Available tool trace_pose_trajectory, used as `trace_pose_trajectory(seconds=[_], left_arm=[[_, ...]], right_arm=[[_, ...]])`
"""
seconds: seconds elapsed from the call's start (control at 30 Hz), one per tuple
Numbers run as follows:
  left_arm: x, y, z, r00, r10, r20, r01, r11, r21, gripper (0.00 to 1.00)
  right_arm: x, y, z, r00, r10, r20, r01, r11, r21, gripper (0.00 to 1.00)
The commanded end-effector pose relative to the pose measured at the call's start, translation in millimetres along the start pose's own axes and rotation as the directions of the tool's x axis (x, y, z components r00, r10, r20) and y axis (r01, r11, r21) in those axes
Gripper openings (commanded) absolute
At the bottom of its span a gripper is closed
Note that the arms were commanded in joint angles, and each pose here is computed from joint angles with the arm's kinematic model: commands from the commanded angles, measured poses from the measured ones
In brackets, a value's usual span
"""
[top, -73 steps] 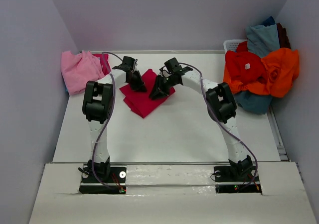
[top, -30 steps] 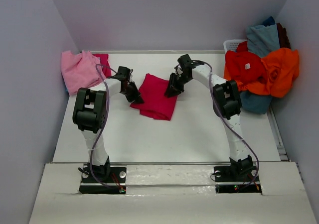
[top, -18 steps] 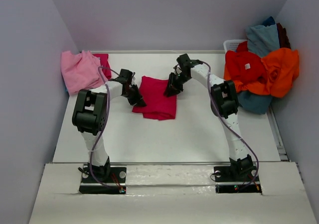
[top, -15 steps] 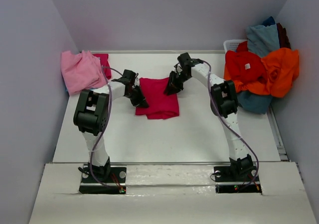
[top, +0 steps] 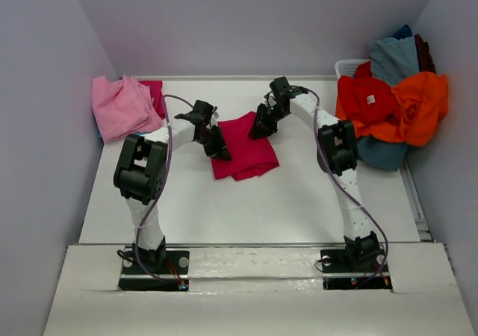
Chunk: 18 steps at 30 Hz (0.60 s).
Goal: Fold and stack the t-shirts
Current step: Fold the tshirt
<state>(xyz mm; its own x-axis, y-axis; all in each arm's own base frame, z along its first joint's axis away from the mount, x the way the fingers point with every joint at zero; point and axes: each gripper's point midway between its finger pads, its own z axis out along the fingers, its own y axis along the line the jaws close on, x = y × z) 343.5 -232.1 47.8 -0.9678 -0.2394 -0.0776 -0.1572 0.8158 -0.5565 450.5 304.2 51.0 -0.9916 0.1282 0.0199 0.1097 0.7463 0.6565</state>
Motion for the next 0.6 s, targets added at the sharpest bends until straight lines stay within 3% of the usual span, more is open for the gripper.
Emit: trace_pose_trajectory(seconds=[0.0, 0.2, 0.57], left_arm=[[-22.5, -39.4, -31.2, 0.993, 0.095, 0.069, -0.099, 0.993, 0.057, 0.17], [-45.7, -67.0, -45.6, 0.979, 0.157, 0.127, -0.170, 0.980, 0.098, 0.17], [-67.1, -63.5, -6.8, 0.991, 0.111, 0.080, -0.119, 0.986, 0.113, 0.17]], right_arm=[[4.5, 22.9, -38.9, 0.996, -0.067, 0.050, 0.067, 0.998, -0.012, 0.36], [13.6, 38.1, -63.2, 0.994, -0.089, 0.063, 0.090, 0.996, -0.022, 0.36], [54.7, 10.5, -49.5, 0.998, -0.029, -0.047, 0.027, 0.999, -0.038, 0.36]])
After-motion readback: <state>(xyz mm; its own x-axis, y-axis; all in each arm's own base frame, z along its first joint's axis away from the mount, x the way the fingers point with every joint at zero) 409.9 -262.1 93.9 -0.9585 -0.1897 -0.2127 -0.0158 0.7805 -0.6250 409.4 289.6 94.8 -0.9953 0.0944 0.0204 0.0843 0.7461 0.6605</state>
